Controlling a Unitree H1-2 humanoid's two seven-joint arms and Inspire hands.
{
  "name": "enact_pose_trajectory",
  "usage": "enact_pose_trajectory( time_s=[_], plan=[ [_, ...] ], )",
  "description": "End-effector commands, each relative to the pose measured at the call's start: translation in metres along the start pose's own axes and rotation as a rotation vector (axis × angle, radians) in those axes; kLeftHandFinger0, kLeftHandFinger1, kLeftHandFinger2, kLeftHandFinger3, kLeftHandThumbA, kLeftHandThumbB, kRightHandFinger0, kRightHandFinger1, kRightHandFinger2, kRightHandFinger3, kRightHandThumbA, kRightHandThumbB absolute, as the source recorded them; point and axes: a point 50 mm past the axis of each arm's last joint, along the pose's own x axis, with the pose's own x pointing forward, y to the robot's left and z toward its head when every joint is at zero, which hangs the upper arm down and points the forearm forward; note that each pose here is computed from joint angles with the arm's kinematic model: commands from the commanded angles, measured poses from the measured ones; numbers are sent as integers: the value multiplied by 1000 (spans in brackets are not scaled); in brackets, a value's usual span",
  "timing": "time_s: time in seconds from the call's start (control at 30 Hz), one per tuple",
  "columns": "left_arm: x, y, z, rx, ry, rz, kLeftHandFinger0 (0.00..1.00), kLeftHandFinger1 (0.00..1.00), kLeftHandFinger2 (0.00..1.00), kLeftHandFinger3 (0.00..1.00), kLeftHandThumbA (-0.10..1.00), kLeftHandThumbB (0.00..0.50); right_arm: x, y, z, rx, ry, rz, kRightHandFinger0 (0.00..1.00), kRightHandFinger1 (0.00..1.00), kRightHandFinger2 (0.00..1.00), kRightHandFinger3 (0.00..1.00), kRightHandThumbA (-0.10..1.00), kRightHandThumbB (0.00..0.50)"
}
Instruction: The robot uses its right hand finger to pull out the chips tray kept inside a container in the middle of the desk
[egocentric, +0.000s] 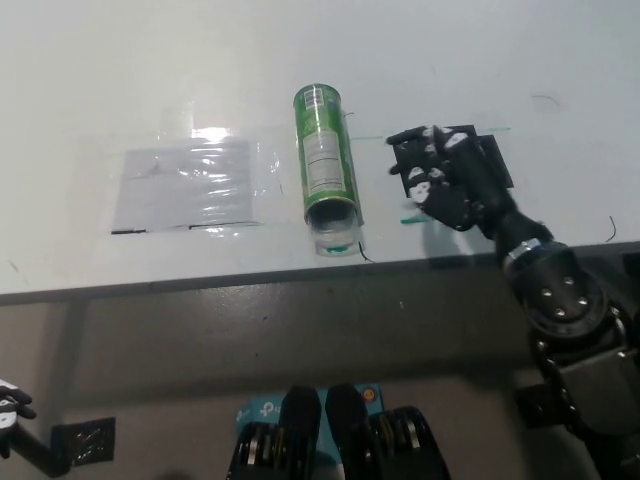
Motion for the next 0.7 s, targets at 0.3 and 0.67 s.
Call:
enact_pose_trajectory(
  time_s=[0.3,0.67],
  plan=[
    [2,14,24,45,-52,-15,175,227,320,644,-100,0,32,14,27,-248,-184,150,0,0,812,904,-100,250],
    [5,18,35,75,-58,-20,171,220,316,652,-100,0,31,25,12,-387,-203,234,0,0,831,888,-100,245]
  ],
)
